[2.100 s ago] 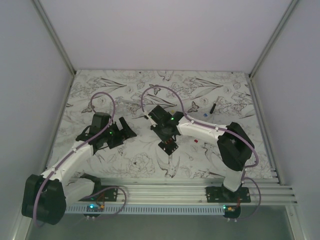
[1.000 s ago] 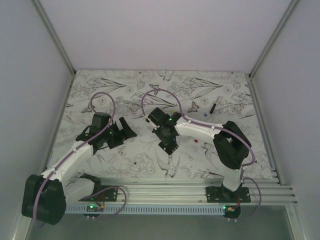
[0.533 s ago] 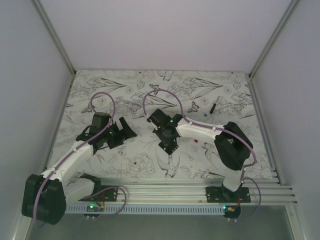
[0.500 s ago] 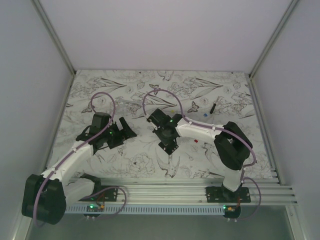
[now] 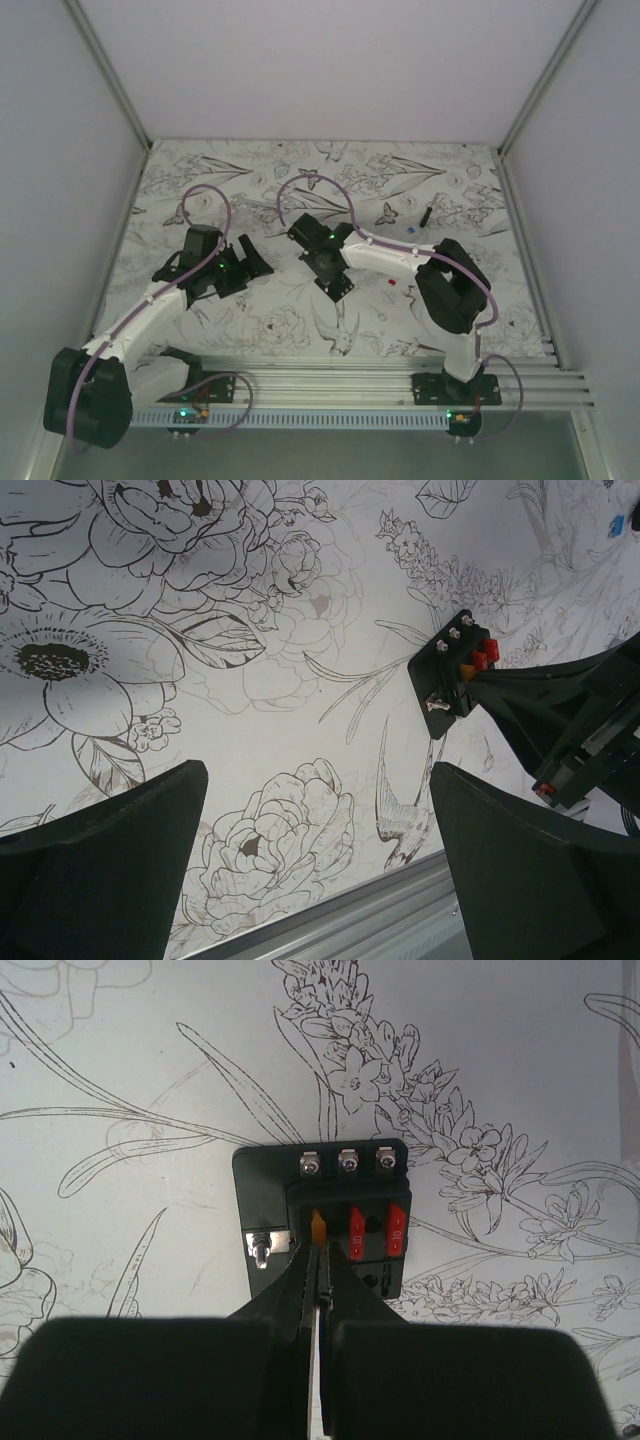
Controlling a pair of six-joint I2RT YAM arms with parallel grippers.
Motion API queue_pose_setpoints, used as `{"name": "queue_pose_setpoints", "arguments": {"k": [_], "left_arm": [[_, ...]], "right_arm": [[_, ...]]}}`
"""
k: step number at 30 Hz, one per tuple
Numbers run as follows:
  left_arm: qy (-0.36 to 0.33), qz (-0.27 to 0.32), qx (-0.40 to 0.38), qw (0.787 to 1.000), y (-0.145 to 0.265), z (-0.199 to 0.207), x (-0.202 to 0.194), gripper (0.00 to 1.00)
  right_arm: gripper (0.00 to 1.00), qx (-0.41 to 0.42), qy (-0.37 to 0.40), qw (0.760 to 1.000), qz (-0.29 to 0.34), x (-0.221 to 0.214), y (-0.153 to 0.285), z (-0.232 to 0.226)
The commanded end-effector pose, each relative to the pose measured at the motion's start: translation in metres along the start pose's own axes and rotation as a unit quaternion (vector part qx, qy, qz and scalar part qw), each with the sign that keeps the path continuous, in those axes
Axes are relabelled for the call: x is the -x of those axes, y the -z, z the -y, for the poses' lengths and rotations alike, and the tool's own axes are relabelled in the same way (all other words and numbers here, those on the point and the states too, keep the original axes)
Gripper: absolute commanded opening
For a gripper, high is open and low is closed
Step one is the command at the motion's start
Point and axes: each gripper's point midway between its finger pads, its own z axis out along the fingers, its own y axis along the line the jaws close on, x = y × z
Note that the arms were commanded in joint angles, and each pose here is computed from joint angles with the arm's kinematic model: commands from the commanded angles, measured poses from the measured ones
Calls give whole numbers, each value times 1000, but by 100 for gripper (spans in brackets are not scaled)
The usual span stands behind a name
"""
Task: Snap on the fuse box
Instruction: Install the fuse at the fuse box base.
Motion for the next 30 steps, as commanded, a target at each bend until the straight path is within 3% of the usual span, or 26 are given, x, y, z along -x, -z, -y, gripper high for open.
{"name": "queue_pose_setpoints", "arguments": {"k": [1, 10, 14, 17, 22, 30], "left_arm": [[4, -9, 2, 1000, -1, -5, -5, 100], [5, -7, -7, 1000, 1, -1, -4, 100], [5, -4, -9, 1000, 2, 1, -3, 100], [6, -7, -12, 1000, 2, 2, -4, 100], [5, -11, -17, 1000, 2, 5, -4, 100], [-1, -19, -22, 1000, 0, 12, -3, 100]], "right_arm": [[1, 14, 17, 991, -130, -84, -47, -11], [17, 40, -11, 998, 37, 11, 12, -12], [22, 36, -23, 994, 100, 40, 36, -7], [31, 19, -37, 991, 130, 48, 53, 4], [39, -11, -79, 989, 126, 25, 59, 35], [47, -52, -189, 978, 72, -52, 40, 89]]}}
